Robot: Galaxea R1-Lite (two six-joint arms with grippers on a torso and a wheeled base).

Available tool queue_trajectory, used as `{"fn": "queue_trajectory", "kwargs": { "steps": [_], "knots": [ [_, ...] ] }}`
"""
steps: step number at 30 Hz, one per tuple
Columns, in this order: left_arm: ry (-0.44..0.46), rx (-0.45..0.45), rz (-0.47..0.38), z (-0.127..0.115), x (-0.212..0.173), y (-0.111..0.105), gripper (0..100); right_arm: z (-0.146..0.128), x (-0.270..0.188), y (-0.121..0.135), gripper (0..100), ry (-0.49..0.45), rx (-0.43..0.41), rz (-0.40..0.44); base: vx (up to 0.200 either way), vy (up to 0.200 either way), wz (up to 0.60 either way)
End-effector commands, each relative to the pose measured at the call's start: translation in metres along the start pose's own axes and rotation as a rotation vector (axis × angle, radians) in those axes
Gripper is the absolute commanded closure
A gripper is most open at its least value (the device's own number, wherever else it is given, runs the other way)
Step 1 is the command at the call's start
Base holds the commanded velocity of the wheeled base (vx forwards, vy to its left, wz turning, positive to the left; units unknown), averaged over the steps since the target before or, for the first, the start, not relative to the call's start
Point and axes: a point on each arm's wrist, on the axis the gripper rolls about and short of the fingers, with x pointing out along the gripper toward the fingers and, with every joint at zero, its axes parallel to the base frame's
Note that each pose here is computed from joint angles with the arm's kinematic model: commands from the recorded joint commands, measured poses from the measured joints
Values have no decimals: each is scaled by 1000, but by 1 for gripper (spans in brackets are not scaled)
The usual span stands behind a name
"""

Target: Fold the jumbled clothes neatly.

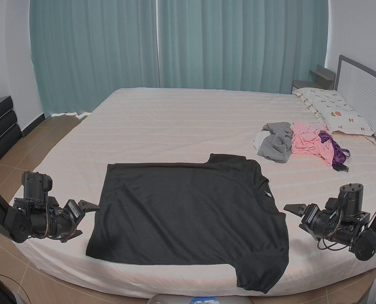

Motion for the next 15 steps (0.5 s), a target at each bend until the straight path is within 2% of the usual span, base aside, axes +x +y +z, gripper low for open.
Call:
{"fn": "queue_trajectory", "kwargs": {
  "steps": [1, 15],
  "knots": [
    [17, 2, 7, -13, -3, 10, 0, -4, -4, -3, 0, 13, 3, -9, 0, 0, 0],
    [51, 6, 29, -20, 9, 12, 0, -15, 3, -6, 0, 61, -8, -25, 0, 0, 0]
  ]
}}
